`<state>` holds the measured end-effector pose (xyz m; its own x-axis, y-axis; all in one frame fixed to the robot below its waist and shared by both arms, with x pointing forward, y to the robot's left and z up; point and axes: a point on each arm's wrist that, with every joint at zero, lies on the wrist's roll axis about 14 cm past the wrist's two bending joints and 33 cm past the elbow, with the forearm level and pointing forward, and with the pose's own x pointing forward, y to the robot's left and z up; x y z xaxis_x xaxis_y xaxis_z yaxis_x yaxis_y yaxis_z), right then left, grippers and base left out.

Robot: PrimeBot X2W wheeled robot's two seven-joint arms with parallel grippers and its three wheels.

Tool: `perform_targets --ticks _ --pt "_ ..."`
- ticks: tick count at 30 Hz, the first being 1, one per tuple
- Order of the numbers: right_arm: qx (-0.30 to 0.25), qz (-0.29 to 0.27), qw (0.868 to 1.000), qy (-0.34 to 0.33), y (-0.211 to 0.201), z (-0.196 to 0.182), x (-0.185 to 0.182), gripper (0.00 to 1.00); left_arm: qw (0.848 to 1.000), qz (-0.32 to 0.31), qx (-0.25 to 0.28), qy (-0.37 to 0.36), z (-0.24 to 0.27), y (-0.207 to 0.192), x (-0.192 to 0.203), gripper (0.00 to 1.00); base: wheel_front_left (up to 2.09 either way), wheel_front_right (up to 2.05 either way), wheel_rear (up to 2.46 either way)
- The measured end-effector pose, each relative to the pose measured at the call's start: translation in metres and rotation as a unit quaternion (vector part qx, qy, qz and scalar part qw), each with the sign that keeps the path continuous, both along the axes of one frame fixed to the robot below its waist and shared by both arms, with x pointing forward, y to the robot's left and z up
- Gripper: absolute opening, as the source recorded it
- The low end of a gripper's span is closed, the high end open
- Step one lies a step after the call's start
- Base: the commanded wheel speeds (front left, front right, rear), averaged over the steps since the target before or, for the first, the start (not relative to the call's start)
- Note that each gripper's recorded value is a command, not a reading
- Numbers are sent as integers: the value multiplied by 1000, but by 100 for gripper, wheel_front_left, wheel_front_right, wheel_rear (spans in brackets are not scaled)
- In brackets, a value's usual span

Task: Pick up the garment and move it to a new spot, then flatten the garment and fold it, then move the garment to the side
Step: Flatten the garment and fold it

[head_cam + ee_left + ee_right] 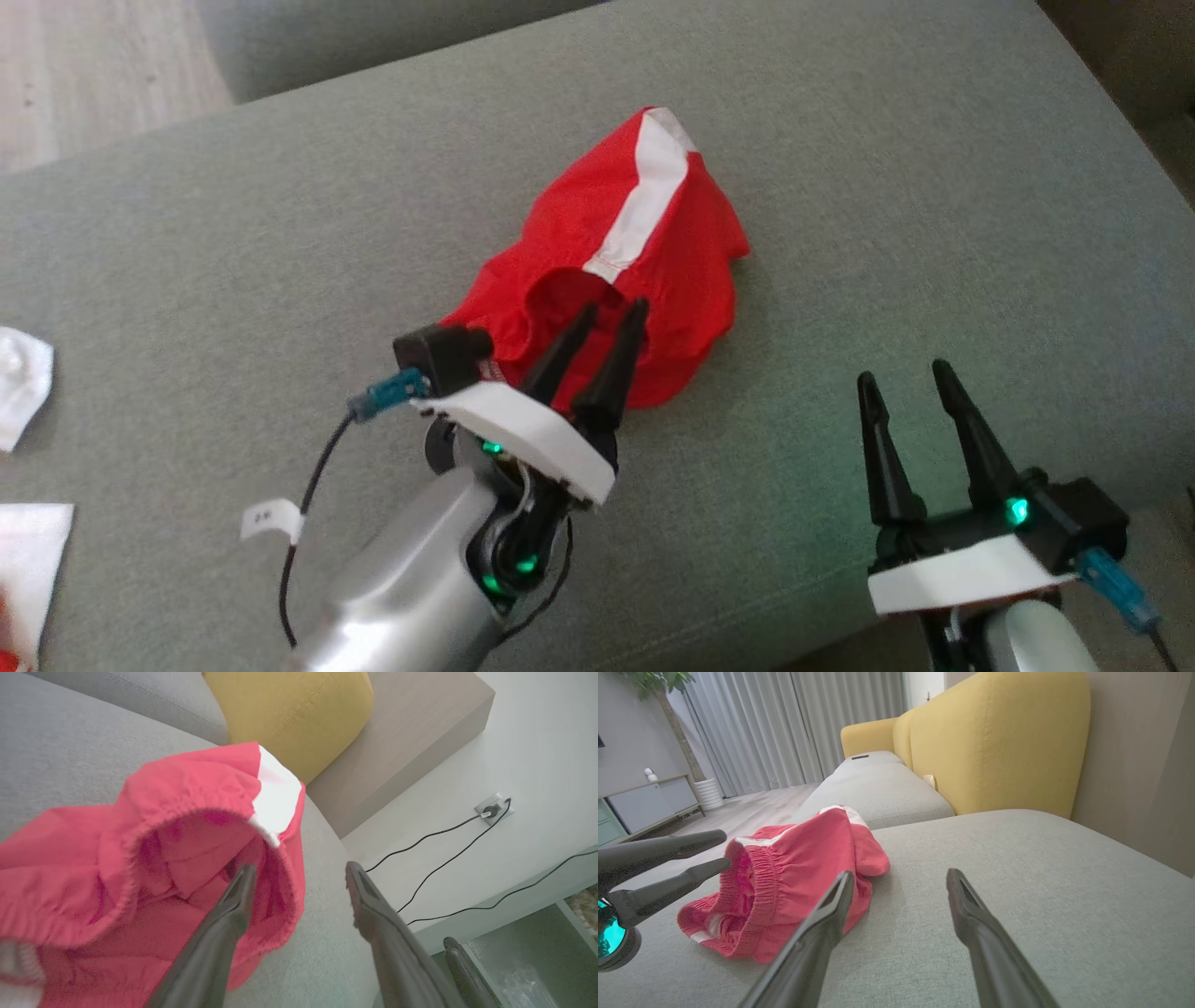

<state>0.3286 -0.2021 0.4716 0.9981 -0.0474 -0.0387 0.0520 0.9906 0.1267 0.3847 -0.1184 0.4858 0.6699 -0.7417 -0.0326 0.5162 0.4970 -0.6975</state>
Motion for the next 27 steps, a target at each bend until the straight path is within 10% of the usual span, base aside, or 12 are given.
perform_targets --ticks 13,15,17,27 --pt "-7 -15 1000 6 -10 -1 1 100 999 11 -2 35 -10 -10 32 100 0 0 0" --pt "-7 -16 1000 6 -10 -2 1 100 999 11 1 37 -13 -10 33 92 0 0 0" --pt "-7 -15 1000 7 -9 -2 1 100 999 13 8 41 -18 -8 33 5 0 0 0" --pt "-5 -10 1000 -4 -6 4 -1 100 999 -37 23 -21 1 -23 24 0 0 0 0"
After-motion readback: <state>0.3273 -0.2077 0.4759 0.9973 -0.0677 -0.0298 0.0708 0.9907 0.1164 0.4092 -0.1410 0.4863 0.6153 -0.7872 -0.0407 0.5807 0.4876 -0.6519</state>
